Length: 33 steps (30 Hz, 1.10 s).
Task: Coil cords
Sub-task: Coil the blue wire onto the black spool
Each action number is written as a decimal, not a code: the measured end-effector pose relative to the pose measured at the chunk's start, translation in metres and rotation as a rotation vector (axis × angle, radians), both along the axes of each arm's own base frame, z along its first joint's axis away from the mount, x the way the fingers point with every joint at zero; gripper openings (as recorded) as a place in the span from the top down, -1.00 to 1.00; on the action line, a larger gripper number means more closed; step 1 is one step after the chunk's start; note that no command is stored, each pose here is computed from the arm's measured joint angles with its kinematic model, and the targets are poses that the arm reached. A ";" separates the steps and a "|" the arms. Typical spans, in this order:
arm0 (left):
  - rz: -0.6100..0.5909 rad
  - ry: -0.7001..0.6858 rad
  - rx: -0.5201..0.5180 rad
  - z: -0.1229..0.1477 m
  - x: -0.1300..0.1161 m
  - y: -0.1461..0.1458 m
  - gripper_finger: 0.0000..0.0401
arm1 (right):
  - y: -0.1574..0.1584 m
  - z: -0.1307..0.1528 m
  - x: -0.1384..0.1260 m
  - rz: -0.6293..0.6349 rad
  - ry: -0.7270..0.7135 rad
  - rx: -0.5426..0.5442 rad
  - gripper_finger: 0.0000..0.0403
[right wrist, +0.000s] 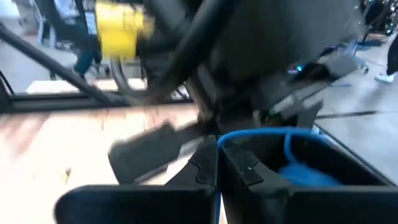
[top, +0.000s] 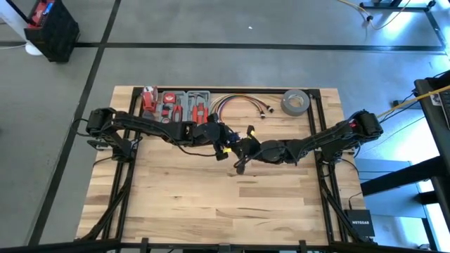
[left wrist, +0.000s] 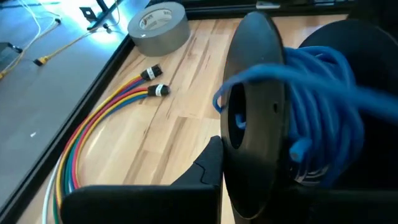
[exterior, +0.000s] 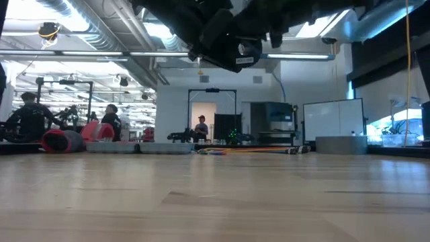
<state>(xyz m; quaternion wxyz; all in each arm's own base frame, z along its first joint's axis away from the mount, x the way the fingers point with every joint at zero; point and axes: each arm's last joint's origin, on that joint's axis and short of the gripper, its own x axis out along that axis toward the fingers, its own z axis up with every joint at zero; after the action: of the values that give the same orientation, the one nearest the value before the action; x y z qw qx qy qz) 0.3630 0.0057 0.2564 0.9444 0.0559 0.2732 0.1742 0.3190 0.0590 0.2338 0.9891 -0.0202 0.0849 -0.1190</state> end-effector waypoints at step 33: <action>-0.027 0.019 0.033 -0.001 0.000 -0.004 1.00 | 0.005 0.032 -0.063 -0.229 0.217 -0.075 0.96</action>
<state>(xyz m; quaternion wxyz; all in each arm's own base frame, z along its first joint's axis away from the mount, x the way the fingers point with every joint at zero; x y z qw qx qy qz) 0.3630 0.0016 0.2559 0.9430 0.0767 0.2787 0.1652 0.2559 0.0641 0.2661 0.9525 -0.0601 0.1884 -0.2314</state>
